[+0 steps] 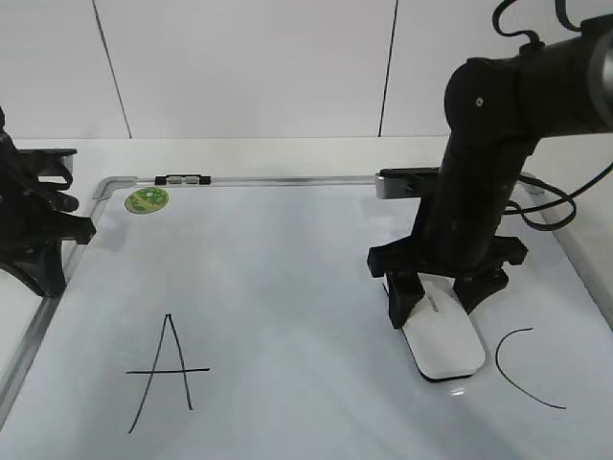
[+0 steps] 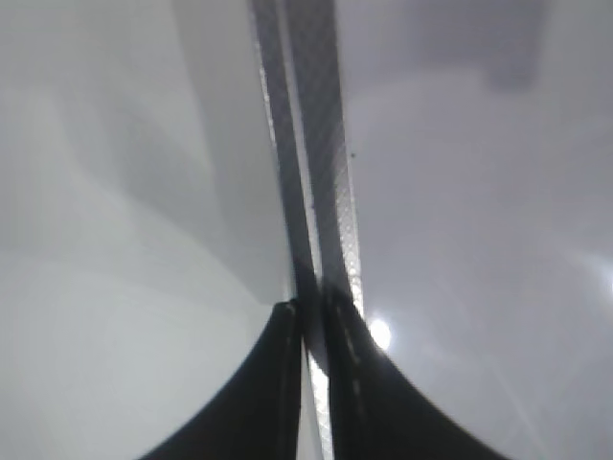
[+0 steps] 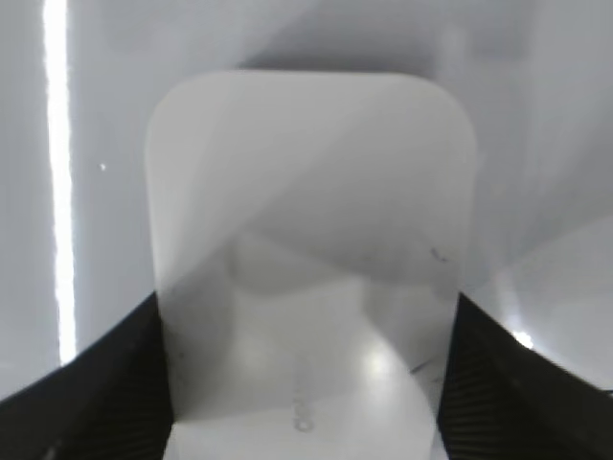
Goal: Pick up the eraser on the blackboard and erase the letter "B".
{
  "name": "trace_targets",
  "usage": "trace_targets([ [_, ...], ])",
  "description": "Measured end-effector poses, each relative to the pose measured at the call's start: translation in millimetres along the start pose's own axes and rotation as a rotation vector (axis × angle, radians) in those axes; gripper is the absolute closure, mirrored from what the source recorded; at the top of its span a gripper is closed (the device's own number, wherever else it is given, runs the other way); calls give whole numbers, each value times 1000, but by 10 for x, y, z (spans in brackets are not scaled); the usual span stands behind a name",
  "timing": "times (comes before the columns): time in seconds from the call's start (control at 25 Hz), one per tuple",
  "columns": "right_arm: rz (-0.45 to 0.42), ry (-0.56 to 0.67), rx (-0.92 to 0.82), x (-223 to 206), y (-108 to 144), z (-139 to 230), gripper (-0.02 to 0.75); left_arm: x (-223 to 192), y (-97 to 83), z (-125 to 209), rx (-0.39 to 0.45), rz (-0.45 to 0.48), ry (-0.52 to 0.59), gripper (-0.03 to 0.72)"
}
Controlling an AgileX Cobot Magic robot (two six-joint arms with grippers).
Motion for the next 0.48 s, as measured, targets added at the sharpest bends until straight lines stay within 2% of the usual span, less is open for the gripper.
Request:
trace_targets([
  [0.24,-20,16,40,84,66,-87,172,0,0,0,0,0,0,664],
  [0.36,-26,-29,62,265,129,-244,172,0,-1,4,0,1,2,664],
  [0.48,3,-76,80,446,117,-364,172,0,-1,4,0,1,2,664],
])
Point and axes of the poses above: a point on each arm's last joint axis where the gripper is mounted, x pointing back along that axis away from the gripper, y along the wrist's bending axis when the last joint is at zero, z = x × y, the point moved 9 cm from there along -x, pointing out along that axis toward the gripper, and after that the axes turned 14 degrees about -x, right-handed, at the moved point
